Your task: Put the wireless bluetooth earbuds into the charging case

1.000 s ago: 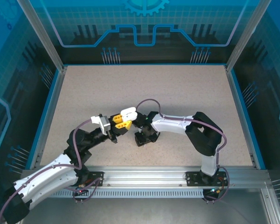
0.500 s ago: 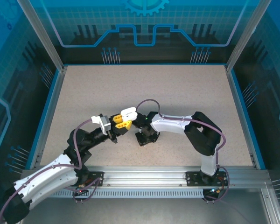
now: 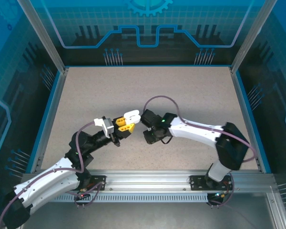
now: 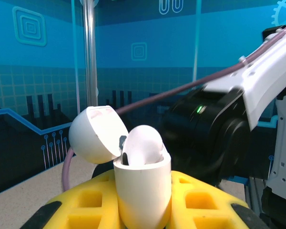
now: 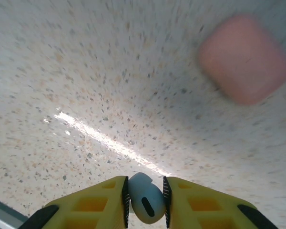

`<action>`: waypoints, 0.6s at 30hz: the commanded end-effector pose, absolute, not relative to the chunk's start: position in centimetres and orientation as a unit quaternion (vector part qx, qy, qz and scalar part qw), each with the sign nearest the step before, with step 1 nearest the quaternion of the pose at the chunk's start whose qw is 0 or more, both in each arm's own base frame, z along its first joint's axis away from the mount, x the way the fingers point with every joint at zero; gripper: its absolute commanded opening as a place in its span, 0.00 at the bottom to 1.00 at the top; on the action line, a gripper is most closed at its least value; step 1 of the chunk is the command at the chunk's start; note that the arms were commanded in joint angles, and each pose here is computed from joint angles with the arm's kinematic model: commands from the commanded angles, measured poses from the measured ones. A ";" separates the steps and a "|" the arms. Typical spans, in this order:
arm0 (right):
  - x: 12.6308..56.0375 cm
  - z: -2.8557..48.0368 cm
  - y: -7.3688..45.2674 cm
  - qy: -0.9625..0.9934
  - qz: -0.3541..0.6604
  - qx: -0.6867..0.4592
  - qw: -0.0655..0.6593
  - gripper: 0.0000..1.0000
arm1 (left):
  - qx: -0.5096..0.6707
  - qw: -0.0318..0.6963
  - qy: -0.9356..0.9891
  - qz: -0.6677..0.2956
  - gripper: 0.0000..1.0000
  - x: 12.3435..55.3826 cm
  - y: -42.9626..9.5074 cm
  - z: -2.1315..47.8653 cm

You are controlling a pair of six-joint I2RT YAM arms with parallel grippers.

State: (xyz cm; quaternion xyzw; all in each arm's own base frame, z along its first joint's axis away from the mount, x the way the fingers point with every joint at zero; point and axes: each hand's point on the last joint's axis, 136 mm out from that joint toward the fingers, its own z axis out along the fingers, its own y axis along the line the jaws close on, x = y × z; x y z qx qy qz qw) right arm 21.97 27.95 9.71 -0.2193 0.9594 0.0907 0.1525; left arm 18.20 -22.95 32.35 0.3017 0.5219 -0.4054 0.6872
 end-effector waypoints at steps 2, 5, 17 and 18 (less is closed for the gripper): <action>23.5 14.6 25.6 0.935 0.080 -0.244 0.242 0.27 | 0.296 0.681 0.531 -0.407 0.00 18.5 -23.2 31.8; 23.9 18.3 25.0 0.912 0.096 -0.267 0.295 0.27 | 0.295 0.671 0.541 -0.413 0.00 18.9 -23.6 31.1; 21.7 28.9 24.0 0.803 0.164 -0.390 0.420 0.27 | 0.305 0.628 0.573 -0.429 0.00 19.7 -25.2 28.7; 21.3 29.5 24.2 0.792 0.171 -0.402 0.426 0.27 | 0.309 0.624 0.574 -0.431 0.00 19.6 -25.4 28.5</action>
